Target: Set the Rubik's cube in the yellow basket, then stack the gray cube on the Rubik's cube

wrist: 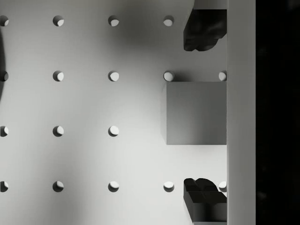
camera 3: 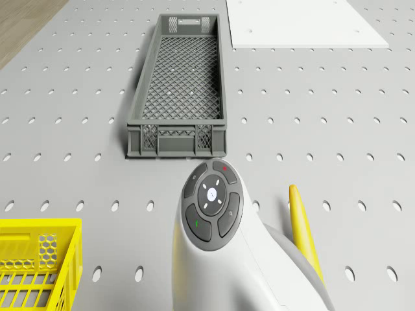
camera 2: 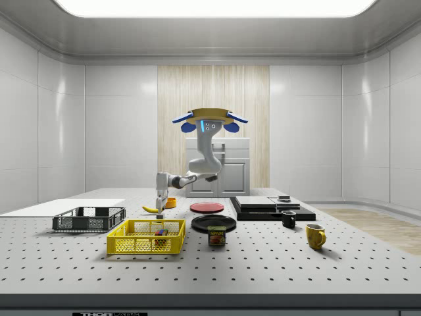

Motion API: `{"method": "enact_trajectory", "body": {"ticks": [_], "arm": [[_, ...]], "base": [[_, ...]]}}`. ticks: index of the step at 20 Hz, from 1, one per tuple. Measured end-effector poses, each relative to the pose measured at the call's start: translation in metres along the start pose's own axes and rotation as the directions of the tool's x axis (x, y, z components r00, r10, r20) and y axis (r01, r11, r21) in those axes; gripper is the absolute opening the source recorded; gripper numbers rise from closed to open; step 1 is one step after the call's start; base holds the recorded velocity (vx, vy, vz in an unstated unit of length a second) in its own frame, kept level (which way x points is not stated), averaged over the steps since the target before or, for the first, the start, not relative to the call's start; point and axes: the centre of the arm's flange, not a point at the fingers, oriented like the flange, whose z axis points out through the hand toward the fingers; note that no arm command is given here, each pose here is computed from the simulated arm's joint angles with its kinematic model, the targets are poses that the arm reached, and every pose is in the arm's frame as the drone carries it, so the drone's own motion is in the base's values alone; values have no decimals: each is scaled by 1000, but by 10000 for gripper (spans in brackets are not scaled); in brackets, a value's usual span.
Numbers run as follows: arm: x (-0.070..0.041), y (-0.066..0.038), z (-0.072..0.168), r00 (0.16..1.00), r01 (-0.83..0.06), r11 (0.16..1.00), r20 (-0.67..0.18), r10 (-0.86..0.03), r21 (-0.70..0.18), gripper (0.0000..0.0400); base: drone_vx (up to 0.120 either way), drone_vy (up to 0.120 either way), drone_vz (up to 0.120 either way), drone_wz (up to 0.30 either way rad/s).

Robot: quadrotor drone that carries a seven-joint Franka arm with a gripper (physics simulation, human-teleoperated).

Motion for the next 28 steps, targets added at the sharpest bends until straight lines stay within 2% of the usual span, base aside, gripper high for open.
{"method": "enact_trajectory", "body": {"ticks": [19,28], "arm": [[0,0,32,1000,0,1000,0,0,0,400],[0,0,38,1000,0,1000,0,0,0,400]], "base": [[0,0,0,0],[0,0,0,0]]}}
